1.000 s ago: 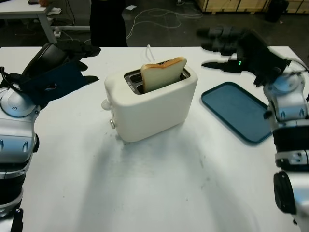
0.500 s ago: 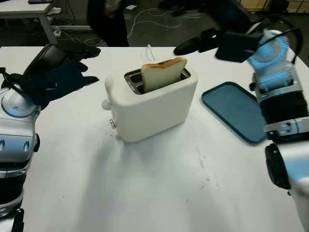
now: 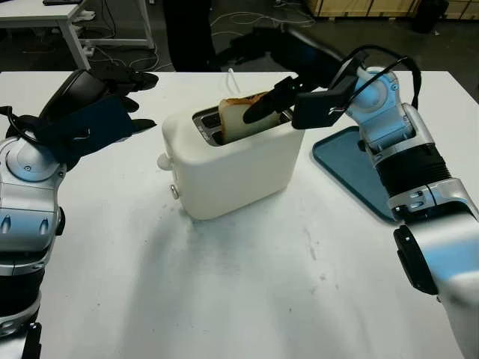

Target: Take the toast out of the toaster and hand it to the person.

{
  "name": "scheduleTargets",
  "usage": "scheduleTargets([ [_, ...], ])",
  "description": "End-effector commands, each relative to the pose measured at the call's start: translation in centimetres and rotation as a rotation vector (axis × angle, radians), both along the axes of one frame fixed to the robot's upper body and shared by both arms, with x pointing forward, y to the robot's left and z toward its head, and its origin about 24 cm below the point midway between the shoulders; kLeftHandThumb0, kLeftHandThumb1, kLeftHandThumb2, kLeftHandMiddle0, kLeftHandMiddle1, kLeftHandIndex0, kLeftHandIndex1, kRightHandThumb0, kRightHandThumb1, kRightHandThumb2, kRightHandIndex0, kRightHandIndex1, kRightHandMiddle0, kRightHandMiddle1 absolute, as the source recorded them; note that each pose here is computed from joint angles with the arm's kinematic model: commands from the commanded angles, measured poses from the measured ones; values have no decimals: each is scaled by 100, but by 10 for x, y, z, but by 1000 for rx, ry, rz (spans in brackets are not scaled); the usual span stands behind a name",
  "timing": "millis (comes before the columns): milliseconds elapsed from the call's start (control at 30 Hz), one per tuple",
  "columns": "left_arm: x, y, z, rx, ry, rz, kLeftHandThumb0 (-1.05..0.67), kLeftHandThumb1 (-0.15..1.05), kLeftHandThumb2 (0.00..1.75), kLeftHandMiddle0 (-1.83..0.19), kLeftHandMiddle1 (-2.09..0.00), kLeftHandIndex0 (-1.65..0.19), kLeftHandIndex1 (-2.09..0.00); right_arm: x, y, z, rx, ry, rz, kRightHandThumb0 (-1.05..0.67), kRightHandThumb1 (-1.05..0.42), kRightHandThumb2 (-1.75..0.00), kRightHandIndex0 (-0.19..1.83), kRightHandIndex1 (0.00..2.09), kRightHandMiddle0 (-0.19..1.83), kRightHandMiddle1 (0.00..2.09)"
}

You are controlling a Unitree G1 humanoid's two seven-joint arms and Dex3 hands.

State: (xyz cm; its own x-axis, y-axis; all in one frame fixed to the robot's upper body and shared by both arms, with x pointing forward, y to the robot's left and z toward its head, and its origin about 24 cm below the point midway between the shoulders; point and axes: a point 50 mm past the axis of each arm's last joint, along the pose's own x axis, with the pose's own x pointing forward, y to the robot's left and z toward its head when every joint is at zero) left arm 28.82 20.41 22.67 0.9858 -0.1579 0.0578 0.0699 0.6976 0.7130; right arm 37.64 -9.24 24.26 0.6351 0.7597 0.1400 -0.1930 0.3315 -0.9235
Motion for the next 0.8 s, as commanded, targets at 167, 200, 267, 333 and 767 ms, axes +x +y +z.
scheduleTargets([
  [167,-3,2,1,10,-19,15,-30,88,13,-33,-77,-59,-1,6,2,-13,-35,22,-21,-71,-67,0,29,91,63,19],
  [200,-3,2,1,9,-20,14,-30,87,12,-33,-76,-59,-1,6,1,-15,-40,28,-25,-69,-67,-1,30,91,64,19],
  [267,-3,2,1,8,-19,15,-30,87,12,-33,-76,-60,-1,6,0,-18,-39,32,-28,-66,-68,-1,34,91,65,20],
  [333,-4,2,2,18,-19,19,-30,87,12,-33,-76,-60,-1,6,-1,-21,-42,22,-23,-64,-68,0,45,97,71,23],
  [767,-3,0,2,8,-13,17,-30,88,11,-33,-72,-59,0,7,-11,-32,-124,124,-54,-43,-71,0,103,124,98,99],
])
